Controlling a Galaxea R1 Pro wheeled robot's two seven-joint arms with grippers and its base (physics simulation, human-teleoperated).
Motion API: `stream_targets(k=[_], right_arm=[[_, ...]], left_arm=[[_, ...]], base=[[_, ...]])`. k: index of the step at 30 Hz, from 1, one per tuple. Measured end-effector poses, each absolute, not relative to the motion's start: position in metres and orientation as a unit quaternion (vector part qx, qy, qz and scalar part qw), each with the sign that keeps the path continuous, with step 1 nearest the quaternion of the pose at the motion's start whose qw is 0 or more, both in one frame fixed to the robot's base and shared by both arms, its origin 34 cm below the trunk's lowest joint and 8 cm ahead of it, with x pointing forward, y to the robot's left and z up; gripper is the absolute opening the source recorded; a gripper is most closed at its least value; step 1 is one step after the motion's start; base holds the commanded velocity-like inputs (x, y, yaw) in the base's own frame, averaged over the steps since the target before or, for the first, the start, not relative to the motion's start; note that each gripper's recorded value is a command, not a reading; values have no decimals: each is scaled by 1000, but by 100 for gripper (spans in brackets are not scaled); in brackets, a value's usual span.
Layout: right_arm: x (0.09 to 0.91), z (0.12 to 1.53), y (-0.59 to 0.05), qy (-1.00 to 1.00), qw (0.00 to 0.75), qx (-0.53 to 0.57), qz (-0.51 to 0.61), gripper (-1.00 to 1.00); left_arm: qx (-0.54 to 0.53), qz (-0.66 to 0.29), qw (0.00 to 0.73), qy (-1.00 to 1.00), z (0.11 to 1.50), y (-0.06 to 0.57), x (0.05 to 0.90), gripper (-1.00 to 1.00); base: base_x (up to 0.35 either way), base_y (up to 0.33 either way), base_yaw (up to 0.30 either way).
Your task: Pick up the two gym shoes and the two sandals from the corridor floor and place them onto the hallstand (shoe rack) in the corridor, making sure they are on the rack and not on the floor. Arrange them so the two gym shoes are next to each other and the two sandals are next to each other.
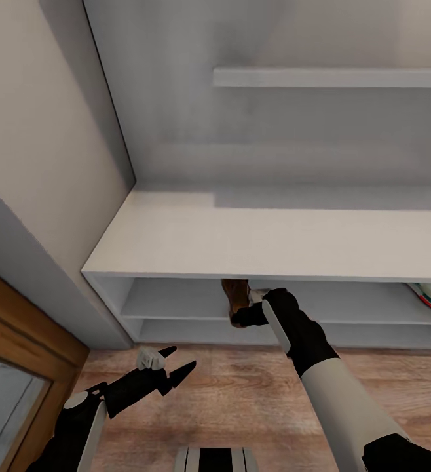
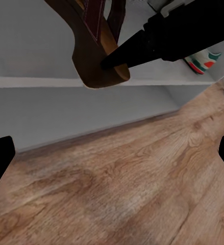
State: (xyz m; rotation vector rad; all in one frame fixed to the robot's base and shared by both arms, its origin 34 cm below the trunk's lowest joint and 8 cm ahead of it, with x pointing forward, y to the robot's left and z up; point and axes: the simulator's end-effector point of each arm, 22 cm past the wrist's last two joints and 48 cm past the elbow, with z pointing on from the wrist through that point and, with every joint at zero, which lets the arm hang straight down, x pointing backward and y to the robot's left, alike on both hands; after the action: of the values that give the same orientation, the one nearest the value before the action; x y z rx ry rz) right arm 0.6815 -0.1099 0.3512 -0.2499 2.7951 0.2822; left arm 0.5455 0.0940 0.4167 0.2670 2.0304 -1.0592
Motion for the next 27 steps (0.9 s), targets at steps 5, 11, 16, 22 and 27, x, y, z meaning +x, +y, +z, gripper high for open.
stream_targets(k=[5,11,16,22,27], right_arm=[[682,351,-110,978,160,-88,99,-100],[682,351,-110,978,160,-87,99,-100],[682,351,-109,978,160,-88,100,-100],[682,351,-109,978,160,-88,100,-100],[682,351,-110,978,160,-88,99,-100]], left_arm=[[106,-420,406,805,417,94,545,100],[106,-420,406,805,417,94,545,100],[106,-420,406,805,417,94,545,100],[106,-420,406,805,417,94,545,100],[106,-420,406,805,417,94,545,100]], base=[[135,0,0],[28,0,0],[4,0,0],[81,0,0],[135,0,0]])
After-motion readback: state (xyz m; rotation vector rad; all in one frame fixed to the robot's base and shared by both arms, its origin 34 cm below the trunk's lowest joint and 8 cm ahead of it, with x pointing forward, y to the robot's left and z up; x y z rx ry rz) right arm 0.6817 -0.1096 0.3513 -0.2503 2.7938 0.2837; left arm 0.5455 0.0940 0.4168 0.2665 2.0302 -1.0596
